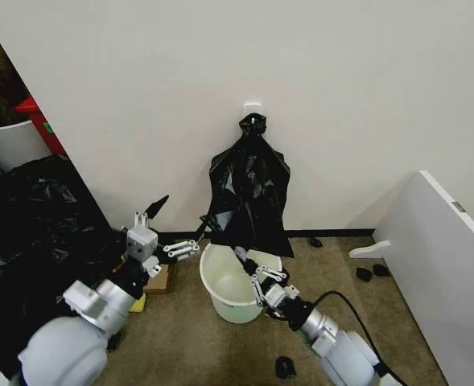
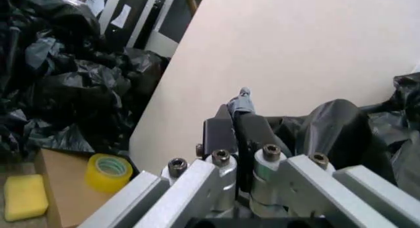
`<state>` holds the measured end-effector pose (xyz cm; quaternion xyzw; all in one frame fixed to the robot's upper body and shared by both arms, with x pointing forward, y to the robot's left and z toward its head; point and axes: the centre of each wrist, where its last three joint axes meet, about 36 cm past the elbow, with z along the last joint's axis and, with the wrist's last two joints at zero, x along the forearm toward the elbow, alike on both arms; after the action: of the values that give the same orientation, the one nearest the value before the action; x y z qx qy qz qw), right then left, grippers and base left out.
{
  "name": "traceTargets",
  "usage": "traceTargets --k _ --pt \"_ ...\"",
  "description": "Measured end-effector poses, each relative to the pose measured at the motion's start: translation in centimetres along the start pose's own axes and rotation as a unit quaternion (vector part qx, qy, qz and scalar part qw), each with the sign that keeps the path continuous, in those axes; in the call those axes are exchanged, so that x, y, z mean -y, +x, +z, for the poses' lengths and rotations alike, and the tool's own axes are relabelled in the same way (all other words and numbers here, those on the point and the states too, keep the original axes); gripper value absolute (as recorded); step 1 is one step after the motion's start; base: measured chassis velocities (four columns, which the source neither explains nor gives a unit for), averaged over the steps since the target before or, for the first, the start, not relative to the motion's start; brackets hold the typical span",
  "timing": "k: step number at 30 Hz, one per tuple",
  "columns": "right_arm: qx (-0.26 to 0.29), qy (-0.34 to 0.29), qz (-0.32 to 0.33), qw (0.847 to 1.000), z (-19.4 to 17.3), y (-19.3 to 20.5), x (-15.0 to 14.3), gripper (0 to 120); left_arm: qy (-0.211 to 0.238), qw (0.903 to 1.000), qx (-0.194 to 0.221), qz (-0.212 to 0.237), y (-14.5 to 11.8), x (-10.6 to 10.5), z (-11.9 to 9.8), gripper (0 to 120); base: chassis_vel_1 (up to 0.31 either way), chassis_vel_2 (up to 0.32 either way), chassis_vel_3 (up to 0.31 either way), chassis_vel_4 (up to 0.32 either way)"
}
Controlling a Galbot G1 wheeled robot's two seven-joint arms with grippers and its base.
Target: Place the garbage bag over the trash bin.
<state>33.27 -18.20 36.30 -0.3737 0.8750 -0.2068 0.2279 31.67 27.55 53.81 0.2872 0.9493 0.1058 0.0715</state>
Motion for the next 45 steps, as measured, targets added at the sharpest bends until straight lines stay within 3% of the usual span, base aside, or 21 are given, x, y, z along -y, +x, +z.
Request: traceTargets --k 5,13,20,28,35,37,39,45 --pt "0.0 0.004 0.001 1.0 0.1 0.0 0.0 0 -0.012 0.9995 -0.027 0.011 -1.3 -1.0 0.2 100 0.0 0.0 0.0 0.0" --pt "0.0 0.014 0.014 1.0 0.3 0.3 1.0 0 0.021 0.9934 -0.107 0.034 -6.7 -1.5 1.0 100 0.0 0.0 0.0 0.0" --pt "0.002 0.017 0.017 1.0 0.4 0.5 1.3 0 0.03 0.9901 -0.134 0.03 -9.0 -2.1 1.6 100 0.0 0.0 0.0 0.0" --pt "0.001 0.022 0.02 1.0 0.4 0.7 1.8 0 0.039 0.986 -0.143 0.076 -12.1 -0.3 3.0 99 0.0 0.0 0.0 0.0" --pt "-0.002 0.025 0.024 0.999 0.2 1.2 2.2 0 0.042 0.9787 -0.191 0.061 -15.1 1.2 2.2 96 0.0 0.0 0.0 0.0" --pt "-0.003 0.026 0.027 0.999 0.2 1.3 2.4 0 0.047 0.9717 -0.227 0.046 -16.5 1.9 1.2 88 0.0 0.0 0.0 0.0" --pt "-0.003 0.026 0.028 0.999 0.2 1.4 2.4 0 0.045 0.9707 -0.232 0.042 -16.8 2.0 1.0 85 0.0 0.0 0.0 0.0" --pt "0.001 0.024 0.032 0.999 0.2 1.1 2.7 0 0.042 0.968 -0.245 0.034 -18.0 2.2 1.0 62 0.0 0.0 0.0 0.0"
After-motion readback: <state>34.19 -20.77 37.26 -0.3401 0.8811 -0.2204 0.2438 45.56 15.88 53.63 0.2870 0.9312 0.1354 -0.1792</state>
